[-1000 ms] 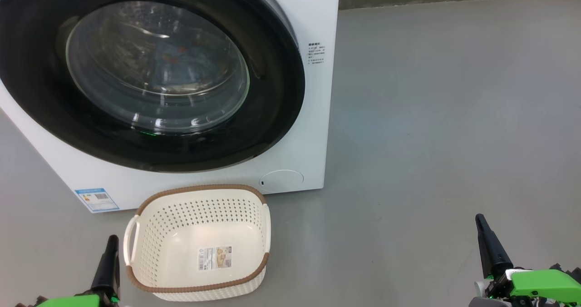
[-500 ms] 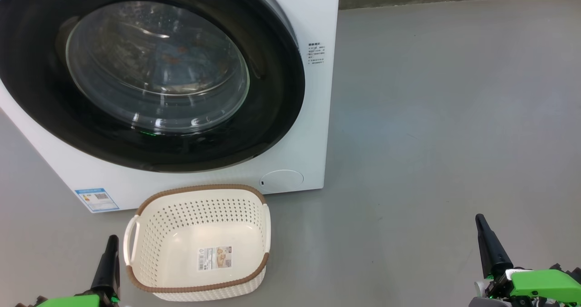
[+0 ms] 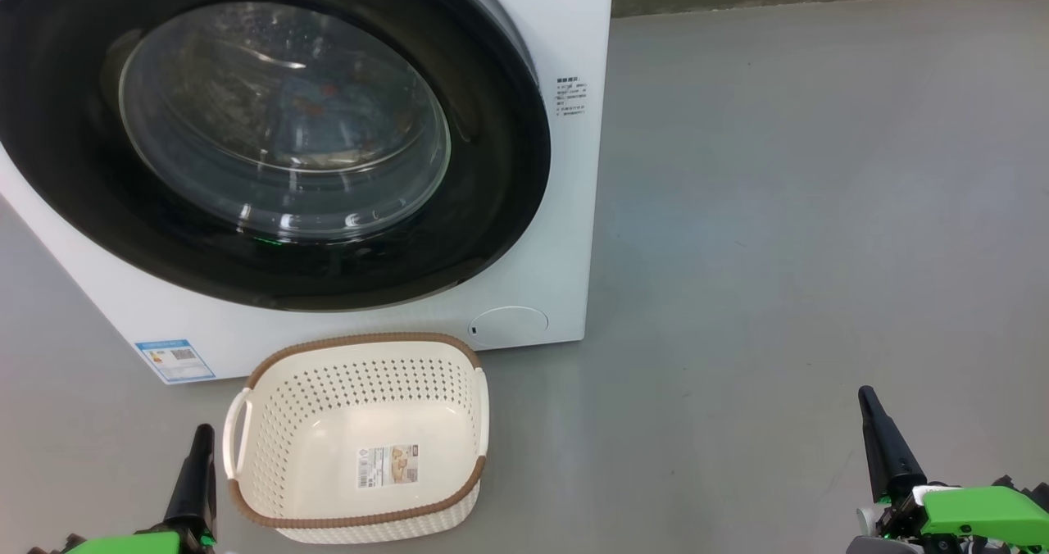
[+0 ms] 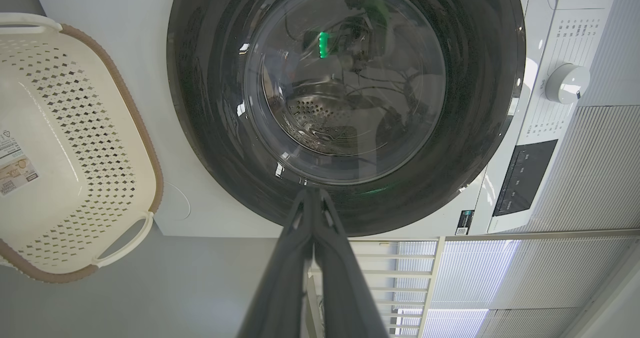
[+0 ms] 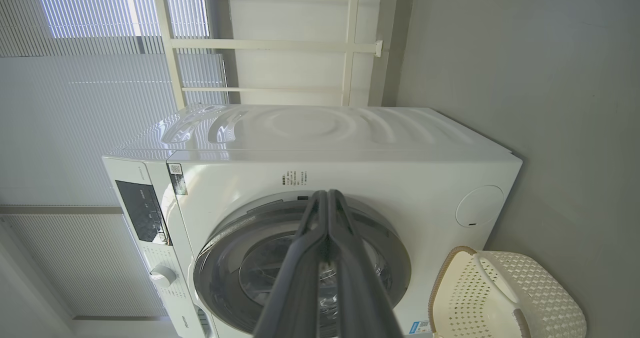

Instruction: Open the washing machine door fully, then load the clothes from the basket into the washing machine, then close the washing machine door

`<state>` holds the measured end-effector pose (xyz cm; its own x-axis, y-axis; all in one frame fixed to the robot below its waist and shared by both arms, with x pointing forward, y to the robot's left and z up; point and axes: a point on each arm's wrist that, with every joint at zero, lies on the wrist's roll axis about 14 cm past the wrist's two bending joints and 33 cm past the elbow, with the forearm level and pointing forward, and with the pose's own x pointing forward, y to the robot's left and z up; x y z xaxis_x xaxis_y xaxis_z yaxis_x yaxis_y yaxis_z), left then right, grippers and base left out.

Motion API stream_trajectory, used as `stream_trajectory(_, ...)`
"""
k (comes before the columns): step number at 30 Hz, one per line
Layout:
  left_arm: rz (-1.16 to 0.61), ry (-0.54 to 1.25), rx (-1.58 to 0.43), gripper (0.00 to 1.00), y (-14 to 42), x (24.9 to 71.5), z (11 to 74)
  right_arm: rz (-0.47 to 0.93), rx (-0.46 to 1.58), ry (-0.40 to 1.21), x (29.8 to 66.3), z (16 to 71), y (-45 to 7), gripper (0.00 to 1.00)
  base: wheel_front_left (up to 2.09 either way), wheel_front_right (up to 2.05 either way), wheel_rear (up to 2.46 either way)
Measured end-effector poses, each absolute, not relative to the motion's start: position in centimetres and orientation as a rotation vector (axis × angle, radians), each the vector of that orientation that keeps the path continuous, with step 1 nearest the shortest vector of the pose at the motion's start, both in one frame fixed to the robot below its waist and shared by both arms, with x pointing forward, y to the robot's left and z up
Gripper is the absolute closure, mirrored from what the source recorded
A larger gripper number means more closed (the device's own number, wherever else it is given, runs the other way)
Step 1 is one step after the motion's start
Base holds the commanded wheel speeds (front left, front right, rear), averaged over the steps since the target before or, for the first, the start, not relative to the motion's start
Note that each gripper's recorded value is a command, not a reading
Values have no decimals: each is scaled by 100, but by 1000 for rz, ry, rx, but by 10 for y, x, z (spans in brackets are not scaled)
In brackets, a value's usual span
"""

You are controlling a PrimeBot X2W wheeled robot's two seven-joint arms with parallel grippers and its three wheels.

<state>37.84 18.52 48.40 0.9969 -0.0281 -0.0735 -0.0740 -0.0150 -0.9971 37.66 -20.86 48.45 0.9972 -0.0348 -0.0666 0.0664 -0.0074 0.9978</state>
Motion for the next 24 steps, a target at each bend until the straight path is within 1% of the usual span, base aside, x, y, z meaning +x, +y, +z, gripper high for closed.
stream_trajectory(24, 36, 80, -1586, 100, 185, 378, 484, -80, 1576, 25, 377, 484, -209, 100, 0, 0, 0)
